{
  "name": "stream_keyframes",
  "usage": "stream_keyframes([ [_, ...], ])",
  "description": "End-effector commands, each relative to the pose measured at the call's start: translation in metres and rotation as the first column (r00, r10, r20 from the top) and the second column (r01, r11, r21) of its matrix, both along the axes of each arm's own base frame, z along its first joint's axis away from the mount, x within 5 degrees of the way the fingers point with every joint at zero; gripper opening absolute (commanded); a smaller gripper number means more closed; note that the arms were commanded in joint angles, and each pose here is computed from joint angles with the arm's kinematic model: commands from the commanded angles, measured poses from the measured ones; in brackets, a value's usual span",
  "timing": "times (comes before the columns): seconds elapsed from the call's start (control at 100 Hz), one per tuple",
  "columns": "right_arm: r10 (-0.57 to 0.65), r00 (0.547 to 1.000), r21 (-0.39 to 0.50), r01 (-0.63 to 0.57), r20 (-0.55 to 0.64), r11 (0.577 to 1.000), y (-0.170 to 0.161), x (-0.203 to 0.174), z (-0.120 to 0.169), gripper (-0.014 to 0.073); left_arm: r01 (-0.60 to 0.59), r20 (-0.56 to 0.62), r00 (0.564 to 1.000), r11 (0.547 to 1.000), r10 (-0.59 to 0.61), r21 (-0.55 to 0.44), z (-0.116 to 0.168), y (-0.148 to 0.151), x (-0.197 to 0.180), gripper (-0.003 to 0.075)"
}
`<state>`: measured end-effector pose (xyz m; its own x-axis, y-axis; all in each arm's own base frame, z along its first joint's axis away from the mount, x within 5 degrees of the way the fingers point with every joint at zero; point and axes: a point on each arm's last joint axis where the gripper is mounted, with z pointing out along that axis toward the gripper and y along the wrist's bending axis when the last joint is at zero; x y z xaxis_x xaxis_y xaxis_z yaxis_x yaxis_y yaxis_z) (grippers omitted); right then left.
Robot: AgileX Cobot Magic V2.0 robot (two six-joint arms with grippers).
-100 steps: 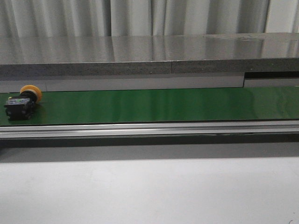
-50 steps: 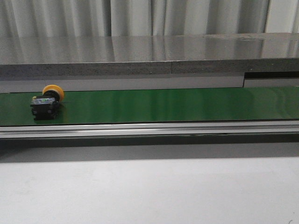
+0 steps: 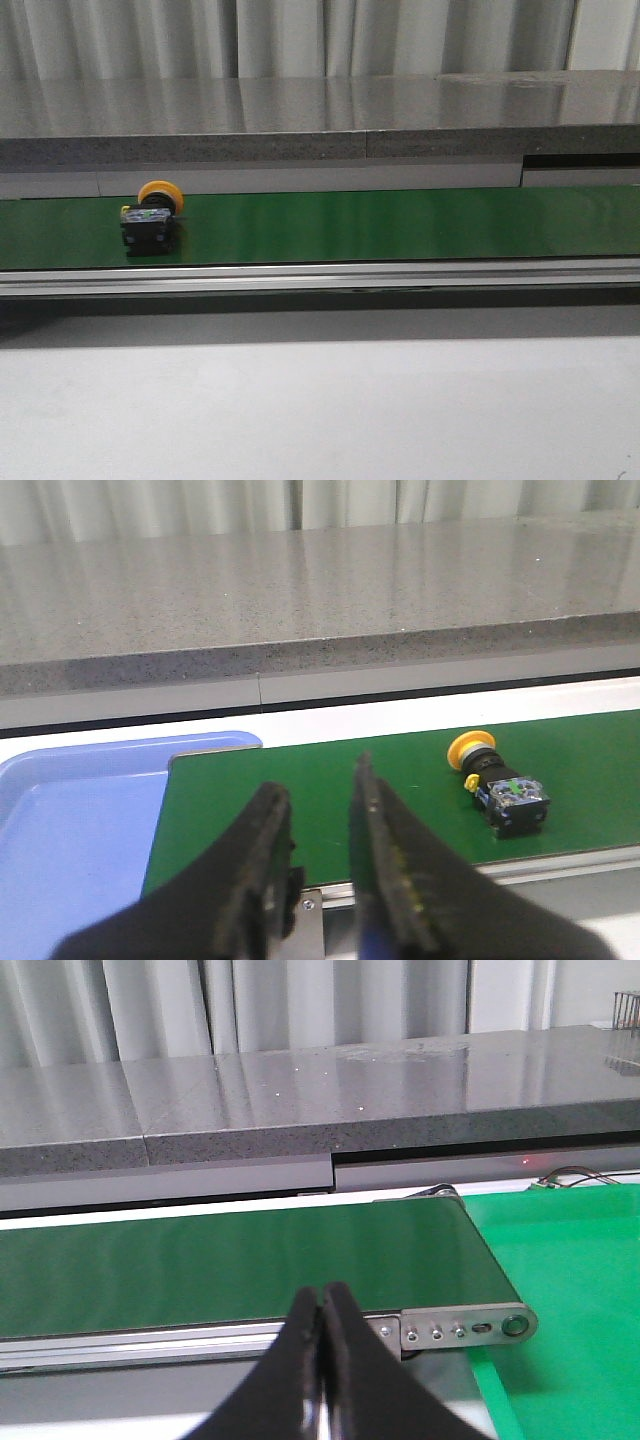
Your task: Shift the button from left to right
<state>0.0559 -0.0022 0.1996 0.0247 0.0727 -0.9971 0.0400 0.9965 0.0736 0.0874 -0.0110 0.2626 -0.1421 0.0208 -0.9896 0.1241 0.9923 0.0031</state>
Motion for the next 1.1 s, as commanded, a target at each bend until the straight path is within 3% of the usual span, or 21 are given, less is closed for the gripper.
stream_keyframes([
  [0.0, -0.008, 0.997, -0.021, 0.010, 0.071, 1.000, -0.001, 0.000, 0.012, -0.0066, -0.008, 0.102, 0.995, 1.000, 0.011, -0.026, 0.017, 0.001, 0.001, -0.0019],
  [0.63, -0.010, 0.993, -0.022, 0.013, 0.114, 1.000, -0.001, 0.000, 0.018, -0.0066, -0.008, 0.102, 0.995, 1.000, 0.011, -0.026, 0.017, 0.001, 0.001, -0.0020],
  [0.83, -0.007, 0.989, -0.023, 0.010, 0.150, 1.000, 0.000, -0.005, 0.047, -0.0066, -0.008, 0.102, 0.995, 1.000, 0.011, -0.026, 0.017, 0.001, 0.001, -0.0020],
  [1.09, 0.005, 1.000, -0.014, -0.005, -0.005, 1.000, 0.000, 0.005, 0.095, -0.0066, -0.008, 0.102, 0.995, 1.000, 0.011, -0.026, 0.017, 0.001, 0.001, -0.0020],
])
